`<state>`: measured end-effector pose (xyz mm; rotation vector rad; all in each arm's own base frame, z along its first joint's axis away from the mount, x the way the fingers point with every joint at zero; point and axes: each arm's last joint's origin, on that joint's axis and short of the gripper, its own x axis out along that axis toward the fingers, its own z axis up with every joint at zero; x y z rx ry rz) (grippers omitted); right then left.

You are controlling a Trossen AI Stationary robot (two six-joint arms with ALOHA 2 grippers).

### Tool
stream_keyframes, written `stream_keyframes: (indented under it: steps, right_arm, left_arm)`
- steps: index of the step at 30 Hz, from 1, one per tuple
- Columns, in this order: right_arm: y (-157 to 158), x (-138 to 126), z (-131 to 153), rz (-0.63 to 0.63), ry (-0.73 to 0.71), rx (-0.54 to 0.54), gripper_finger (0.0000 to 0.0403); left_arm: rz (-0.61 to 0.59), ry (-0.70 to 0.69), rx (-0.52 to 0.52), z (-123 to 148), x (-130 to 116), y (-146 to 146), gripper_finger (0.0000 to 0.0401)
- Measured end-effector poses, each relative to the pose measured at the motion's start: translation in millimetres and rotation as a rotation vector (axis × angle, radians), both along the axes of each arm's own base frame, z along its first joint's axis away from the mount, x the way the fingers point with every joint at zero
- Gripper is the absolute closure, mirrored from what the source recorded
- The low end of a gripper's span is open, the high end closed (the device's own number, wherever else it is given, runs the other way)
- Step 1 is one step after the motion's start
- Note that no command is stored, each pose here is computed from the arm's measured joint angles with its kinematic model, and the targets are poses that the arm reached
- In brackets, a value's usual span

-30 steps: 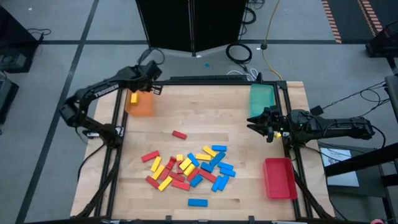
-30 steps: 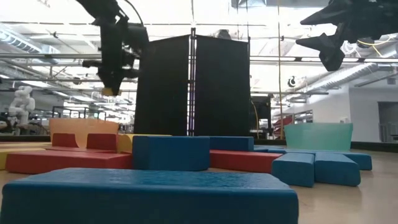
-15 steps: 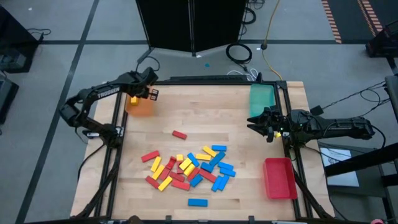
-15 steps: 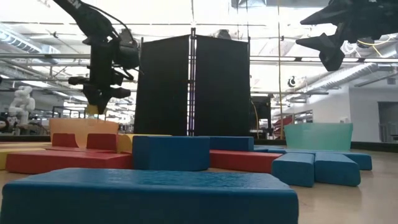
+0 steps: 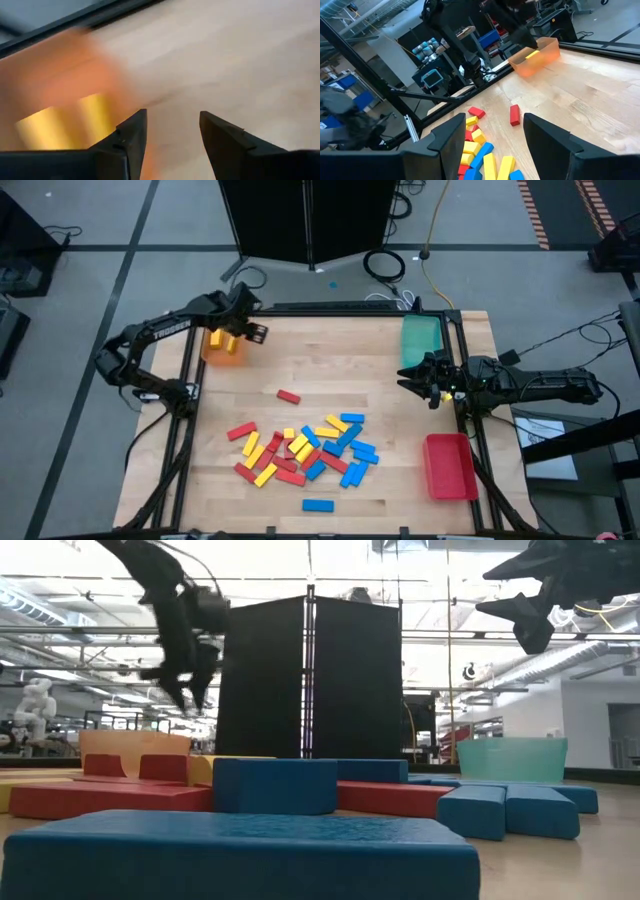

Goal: Sort blocks
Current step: Put the yellow block into the orange bin

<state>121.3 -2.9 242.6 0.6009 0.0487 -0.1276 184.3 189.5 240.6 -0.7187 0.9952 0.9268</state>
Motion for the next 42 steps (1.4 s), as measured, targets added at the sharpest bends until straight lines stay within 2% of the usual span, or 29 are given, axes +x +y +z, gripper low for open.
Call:
stream_keyframes:
  steps: [3, 9, 13, 17, 22, 26, 32, 37, 42]
  right_arm:
    - [0, 0, 0, 0.000, 0.001, -0.004, 0.0209]
    - [0, 0, 0, 0.000, 0.001, -0.004, 0.0209]
    - [0, 0, 0, 0.000, 0.001, -0.004, 0.0209]
    - [0, 0, 0, 0.000, 0.001, -0.004, 0.0209]
    - [0, 0, 0, -0.001, 0.000, -0.001, 0.0209]
    - [0, 0, 0, 0.000, 0.001, -0.004, 0.0209]
    - [0, 0, 0, -0.001, 0.002, -0.007, 0.0209]
    - [0, 0, 0, -0.001, 0.002, -0.007, 0.0209]
    - [0, 0, -1, 0.001, 0.010, -0.008, 0.0209]
  left_arm:
    - [-0.156, -0.163, 0.066, 24, 23, -9, 0.0222]
    - [-0.670, -0.313, 0.291, 54, 74, -57, 0.0221]
    - [-0.838, -0.404, 0.402, 58, 103, -85, 0.0221]
    - [-0.951, -0.386, 0.401, 43, 124, -104, 0.0222]
    - [-1.032, -0.316, 0.293, 8, 147, -117, 0.0223]
    - [-1.114, -0.319, 0.241, -2, 173, -127, 0.0223]
    - [-1.357, -0.193, 0.249, -19, 205, -148, 0.0224]
    - [-1.486, -0.086, 0.190, -45, 218, -165, 0.0224]
    - [-1.544, -0.076, 0.188, -53, 225, -183, 0.0224]
